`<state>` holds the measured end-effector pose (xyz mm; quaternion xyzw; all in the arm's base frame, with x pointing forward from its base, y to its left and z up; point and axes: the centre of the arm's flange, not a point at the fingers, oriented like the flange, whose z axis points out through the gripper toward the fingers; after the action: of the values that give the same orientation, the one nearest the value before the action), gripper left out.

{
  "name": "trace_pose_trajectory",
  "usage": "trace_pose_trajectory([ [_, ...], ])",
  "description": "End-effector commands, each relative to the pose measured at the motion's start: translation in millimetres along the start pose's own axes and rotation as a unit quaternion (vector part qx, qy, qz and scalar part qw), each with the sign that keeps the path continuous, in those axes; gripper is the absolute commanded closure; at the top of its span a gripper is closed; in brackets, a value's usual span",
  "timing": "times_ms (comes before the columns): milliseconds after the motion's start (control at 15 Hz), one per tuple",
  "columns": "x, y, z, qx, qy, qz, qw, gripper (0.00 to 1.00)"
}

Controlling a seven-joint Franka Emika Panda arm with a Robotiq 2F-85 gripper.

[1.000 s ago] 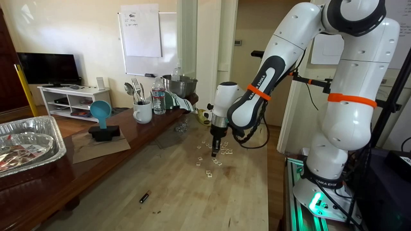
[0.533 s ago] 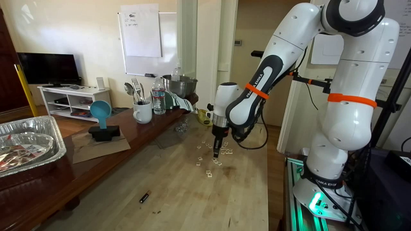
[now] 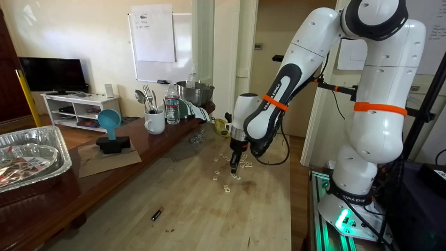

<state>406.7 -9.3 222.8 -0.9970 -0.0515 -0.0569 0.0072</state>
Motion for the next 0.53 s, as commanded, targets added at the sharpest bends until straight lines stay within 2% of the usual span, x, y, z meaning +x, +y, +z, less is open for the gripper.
trace_pose_trajectory([
  [0, -31.5, -6.8, 9.5, 0.007, 0.016, 0.016, 0.9997, 1.0],
  [467, -33.0, -11.2, 14.7, 0.008, 0.024, 0.007, 0.9996, 1.0],
])
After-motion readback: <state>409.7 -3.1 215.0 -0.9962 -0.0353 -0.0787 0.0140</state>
